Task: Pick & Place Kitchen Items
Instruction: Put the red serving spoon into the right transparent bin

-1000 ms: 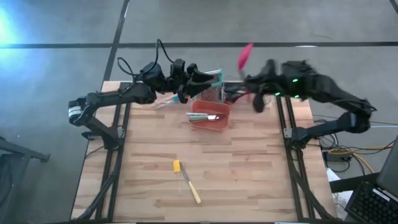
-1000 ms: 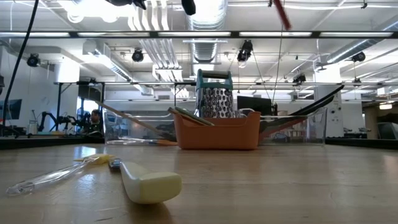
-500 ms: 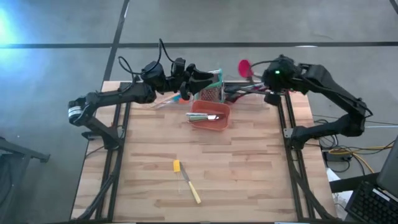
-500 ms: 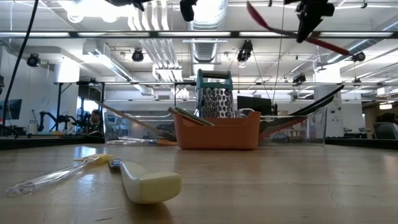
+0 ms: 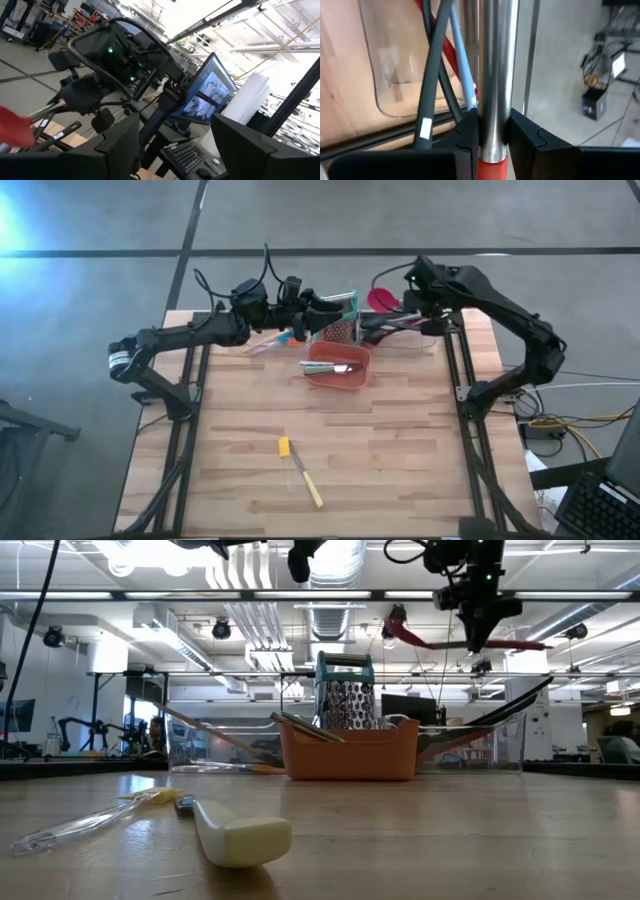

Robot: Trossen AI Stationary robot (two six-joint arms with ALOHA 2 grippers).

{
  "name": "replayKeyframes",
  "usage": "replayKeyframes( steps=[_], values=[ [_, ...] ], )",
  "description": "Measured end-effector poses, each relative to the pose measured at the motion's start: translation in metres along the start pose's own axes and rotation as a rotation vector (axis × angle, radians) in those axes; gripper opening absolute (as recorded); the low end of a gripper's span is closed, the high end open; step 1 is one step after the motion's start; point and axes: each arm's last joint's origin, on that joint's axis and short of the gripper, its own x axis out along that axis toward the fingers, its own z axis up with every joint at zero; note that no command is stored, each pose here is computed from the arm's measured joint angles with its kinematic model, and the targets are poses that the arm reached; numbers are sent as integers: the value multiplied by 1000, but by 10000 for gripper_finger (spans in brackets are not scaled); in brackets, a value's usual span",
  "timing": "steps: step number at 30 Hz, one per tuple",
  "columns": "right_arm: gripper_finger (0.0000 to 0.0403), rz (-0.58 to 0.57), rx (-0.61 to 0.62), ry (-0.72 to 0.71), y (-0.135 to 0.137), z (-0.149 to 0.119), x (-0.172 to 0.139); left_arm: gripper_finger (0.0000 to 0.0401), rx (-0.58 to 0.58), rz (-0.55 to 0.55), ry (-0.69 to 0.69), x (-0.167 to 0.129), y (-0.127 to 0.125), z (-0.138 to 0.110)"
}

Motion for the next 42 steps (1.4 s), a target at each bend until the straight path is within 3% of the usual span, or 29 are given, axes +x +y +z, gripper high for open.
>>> replayKeyframes(
  steps=[9,15,21,28,42],
  values=[
    [61,85,-276,79,0,16,33,252,-2,26,-19,-3,7,5],
    [61,144,-314,125,4,28,57,252,-20,21,-13,-3,7,5],
    [61,165,-295,224,1,31,83,252,-20,21,-9,-3,7,5],
    [61,169,-111,348,-4,28,110,252,-22,19,4,-3,7,4],
    [61,245,-117,367,6,34,127,252,3,25,10,-3,9,4]
  ],
)
